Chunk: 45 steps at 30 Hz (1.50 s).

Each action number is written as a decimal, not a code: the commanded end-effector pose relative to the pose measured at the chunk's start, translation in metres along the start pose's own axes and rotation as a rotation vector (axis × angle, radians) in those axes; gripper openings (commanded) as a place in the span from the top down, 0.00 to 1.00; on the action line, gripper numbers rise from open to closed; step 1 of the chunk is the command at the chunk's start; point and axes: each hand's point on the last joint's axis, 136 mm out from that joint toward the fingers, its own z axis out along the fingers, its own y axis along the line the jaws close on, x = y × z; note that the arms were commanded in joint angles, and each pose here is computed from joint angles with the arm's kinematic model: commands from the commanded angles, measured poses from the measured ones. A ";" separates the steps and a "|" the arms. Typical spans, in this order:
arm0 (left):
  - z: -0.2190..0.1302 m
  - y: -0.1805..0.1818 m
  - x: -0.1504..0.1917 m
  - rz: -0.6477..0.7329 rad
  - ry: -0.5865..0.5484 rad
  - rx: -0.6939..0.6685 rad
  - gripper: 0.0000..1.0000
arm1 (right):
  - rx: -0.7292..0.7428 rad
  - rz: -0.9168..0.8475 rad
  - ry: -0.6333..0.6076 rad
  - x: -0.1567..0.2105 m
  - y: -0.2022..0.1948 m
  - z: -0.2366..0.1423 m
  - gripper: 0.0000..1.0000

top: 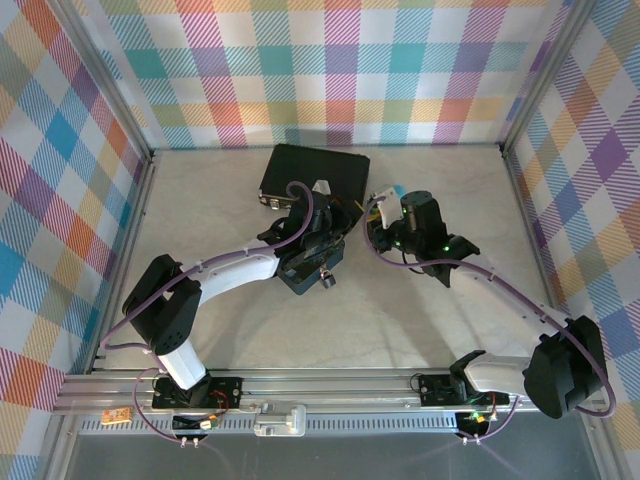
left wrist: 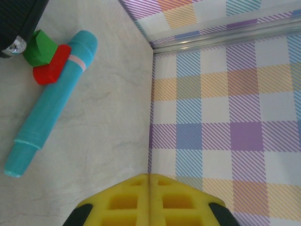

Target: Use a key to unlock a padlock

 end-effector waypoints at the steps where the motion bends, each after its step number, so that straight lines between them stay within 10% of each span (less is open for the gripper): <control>1: 0.002 -0.010 -0.007 0.088 -0.012 0.020 1.00 | -0.086 0.057 -0.085 -0.030 0.013 -0.024 0.71; 16: -0.021 -0.062 -0.019 0.394 0.042 0.366 1.00 | -0.404 0.386 -0.246 -0.051 -0.013 -0.058 0.46; 45: -0.057 -0.102 -0.010 0.502 0.016 0.600 1.00 | -0.686 0.407 -0.308 -0.050 0.013 -0.056 0.56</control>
